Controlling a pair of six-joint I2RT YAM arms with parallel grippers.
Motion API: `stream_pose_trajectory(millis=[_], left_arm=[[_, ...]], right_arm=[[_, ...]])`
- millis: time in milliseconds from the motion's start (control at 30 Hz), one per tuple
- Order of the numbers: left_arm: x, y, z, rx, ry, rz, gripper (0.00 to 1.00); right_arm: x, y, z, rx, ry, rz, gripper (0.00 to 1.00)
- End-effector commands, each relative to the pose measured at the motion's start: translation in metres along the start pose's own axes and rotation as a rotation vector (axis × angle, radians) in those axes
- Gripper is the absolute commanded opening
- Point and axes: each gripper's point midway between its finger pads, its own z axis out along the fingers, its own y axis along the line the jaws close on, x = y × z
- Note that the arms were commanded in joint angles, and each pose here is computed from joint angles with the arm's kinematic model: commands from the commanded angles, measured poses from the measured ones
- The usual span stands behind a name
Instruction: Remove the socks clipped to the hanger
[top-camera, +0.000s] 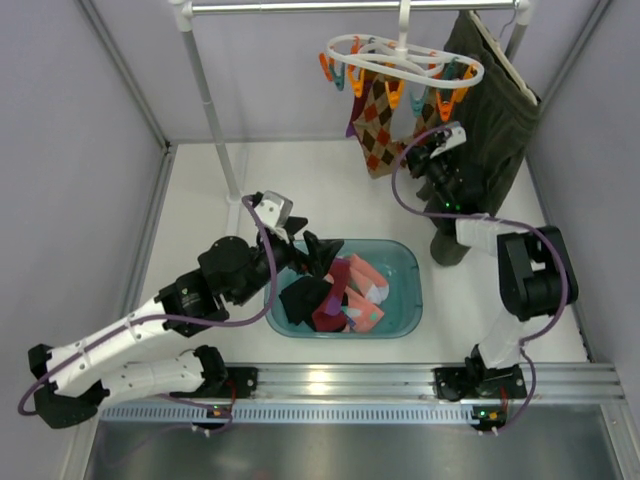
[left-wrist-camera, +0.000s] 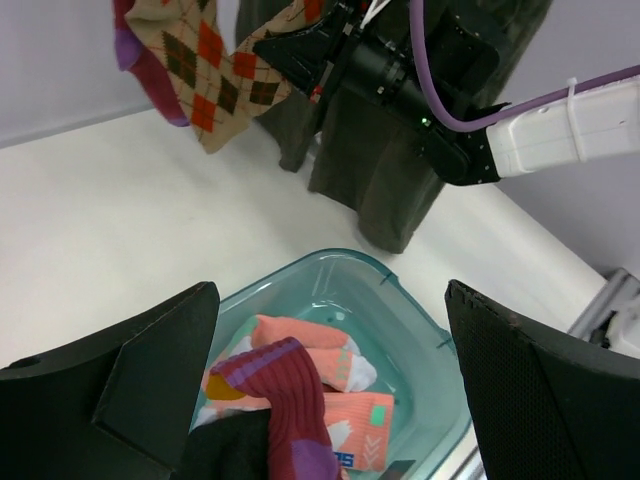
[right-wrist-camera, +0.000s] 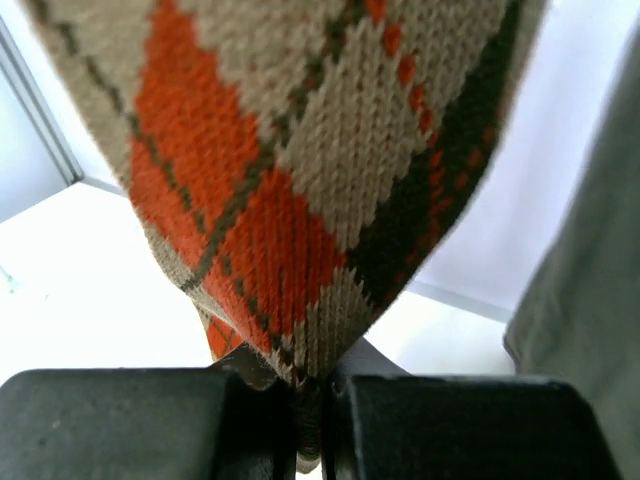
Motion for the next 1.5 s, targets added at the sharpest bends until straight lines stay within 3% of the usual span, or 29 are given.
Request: stream_pose_trajectory(millis=[0,200,400,767,967,1100,1467], left_arm=[[-0.022,-0.027,-0.014,0.152,-0.045,-0.058,0.98],[-0.047,-0.063,-0.048,0.389,-0.078,-0.100,0.98],[-0.075,-0.075,-0.072,0.470,-0.126,-0.166,0.98],[-0.126,-0.057,-0.052,0.268,-0.146,-0.235,0.98],[-0.148,-0.031,-0.019,0.025,-0.115,-0.116,0.98],[-0.142,-0.007,0.001,-0.158,-0.053,-0.014,0.98],[-0.130,-0.006,0.052,-0.265,0.004,0.111,0.98]], right_arm=[[-0.088,0.027,-0.022,-0.003,-0.233,-0.032,0.00],[-0.105,0.070,-0.066,0.041,-0.258,-0.042,0.00],[-0.109,0.122,-0.095,0.036,-0.222,-0.098,0.00],[-0.111,0.197,-0.086,-0.009,-0.098,-0.255,0.00],[-0.076,0.233,-0.060,-0.020,0.028,-0.360,0.00],[-0.060,0.241,-0.036,0.044,0.111,-0.464,0.00],[-0.040,0.264,0.029,0.147,0.217,-0.655,0.00]])
